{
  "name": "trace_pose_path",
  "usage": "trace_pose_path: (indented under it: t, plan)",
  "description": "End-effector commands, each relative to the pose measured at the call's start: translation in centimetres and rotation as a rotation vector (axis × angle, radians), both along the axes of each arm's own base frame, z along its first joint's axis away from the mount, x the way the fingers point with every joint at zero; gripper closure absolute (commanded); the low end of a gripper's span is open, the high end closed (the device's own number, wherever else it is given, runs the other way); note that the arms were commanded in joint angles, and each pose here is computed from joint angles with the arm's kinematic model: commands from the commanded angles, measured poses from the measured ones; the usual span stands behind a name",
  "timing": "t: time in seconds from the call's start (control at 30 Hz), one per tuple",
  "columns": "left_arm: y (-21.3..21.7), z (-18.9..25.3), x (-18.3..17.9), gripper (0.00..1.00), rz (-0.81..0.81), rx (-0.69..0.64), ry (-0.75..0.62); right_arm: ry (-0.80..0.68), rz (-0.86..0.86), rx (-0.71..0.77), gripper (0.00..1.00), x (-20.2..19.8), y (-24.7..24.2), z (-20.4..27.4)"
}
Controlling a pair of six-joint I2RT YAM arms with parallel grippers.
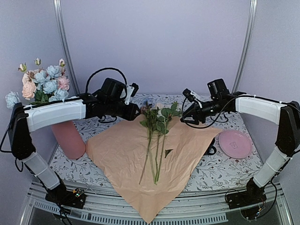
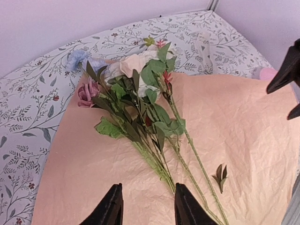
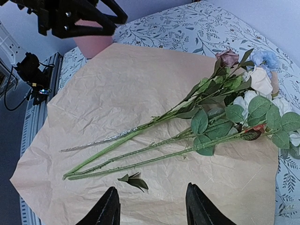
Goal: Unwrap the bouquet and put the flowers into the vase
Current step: Pick up the fake flower from the flattened wrapping paper.
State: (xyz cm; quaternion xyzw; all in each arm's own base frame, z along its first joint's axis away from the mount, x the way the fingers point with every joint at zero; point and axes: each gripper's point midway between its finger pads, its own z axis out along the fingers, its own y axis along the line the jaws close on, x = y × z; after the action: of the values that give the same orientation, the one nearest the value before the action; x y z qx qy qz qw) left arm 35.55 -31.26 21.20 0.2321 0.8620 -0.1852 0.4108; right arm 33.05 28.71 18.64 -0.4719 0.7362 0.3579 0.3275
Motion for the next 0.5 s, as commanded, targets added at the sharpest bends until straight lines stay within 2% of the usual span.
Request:
trace_pose_path:
  t: [0.0, 0.1, 0.2, 0.3, 0.47]
  plan:
    - [-2.2, -0.9, 2.1, 0.63, 0.016, -0.019, -0.03, 0.023, -0.057, 0.084, 0.5, 0.4, 0.5, 2.9]
    - [-3.9, -2.6, 2.4, 0.71, 0.008, -0.044, 0.01, 0.079, -0.091, 0.094, 0.5, 0.6, 0.1, 1.6]
    - [-5.9, -3.7, 2.4, 0.72, 0.004, -0.071, 0.044, 0.149, -0.096, 0.097, 0.49, 0.0, -0.3, -0.2]
    - [-8.4, -4.6, 1.9, 0.72, -0.026, -0.123, 0.075, 0.15, -0.104, 0.092, 0.49, -0.4, -0.6, -1.4]
    - [-10.0, -7.4, 1.2, 0.7, 0.068, -0.109, 0.139, 0.176, -0.085, 0.097, 0.49, -1.1, -0.5, -2.7]
